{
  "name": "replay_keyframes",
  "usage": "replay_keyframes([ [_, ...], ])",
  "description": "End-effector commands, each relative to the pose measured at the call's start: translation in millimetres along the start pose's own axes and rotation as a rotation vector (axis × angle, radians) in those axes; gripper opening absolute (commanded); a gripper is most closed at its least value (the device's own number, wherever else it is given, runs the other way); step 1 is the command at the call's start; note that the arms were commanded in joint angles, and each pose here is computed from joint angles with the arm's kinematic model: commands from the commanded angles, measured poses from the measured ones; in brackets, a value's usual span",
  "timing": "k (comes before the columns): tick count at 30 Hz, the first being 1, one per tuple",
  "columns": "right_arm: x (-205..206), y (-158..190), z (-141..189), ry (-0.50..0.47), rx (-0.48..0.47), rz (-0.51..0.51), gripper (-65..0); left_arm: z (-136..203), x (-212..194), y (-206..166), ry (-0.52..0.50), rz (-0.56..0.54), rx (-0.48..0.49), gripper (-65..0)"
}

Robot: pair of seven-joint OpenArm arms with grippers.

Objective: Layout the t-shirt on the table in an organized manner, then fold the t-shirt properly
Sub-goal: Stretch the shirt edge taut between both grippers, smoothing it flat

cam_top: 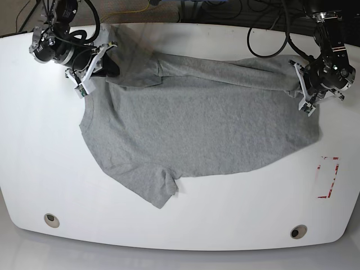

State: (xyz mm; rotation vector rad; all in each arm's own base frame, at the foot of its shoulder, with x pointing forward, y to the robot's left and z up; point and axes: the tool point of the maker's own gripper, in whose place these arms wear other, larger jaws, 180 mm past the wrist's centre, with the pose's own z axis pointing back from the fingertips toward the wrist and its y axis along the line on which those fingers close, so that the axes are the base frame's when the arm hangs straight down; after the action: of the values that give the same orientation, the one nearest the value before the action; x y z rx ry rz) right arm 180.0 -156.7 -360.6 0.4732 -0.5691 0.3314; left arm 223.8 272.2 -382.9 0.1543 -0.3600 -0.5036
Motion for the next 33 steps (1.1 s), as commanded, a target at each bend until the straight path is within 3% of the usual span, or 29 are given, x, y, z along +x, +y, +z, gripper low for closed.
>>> replay_keyframes([
  [1,3.9,4.5,7.0,-0.018,0.000,0.030,-65.0,8.9,4.2,6.3,-0.020,-0.022,0.030,-65.0],
  [17,7.5,-7.4,38.0,-0.033,0.019,0.043,-65.0,23.6,-41.5,7.9,0.075,-0.064,0.055,-65.0],
  [33,39.1,-22.6,43.4,-0.049,-0.010,0.121,-65.0,26.9,-41.2,19.6,0.081,-0.074,0.080,-65.0],
])
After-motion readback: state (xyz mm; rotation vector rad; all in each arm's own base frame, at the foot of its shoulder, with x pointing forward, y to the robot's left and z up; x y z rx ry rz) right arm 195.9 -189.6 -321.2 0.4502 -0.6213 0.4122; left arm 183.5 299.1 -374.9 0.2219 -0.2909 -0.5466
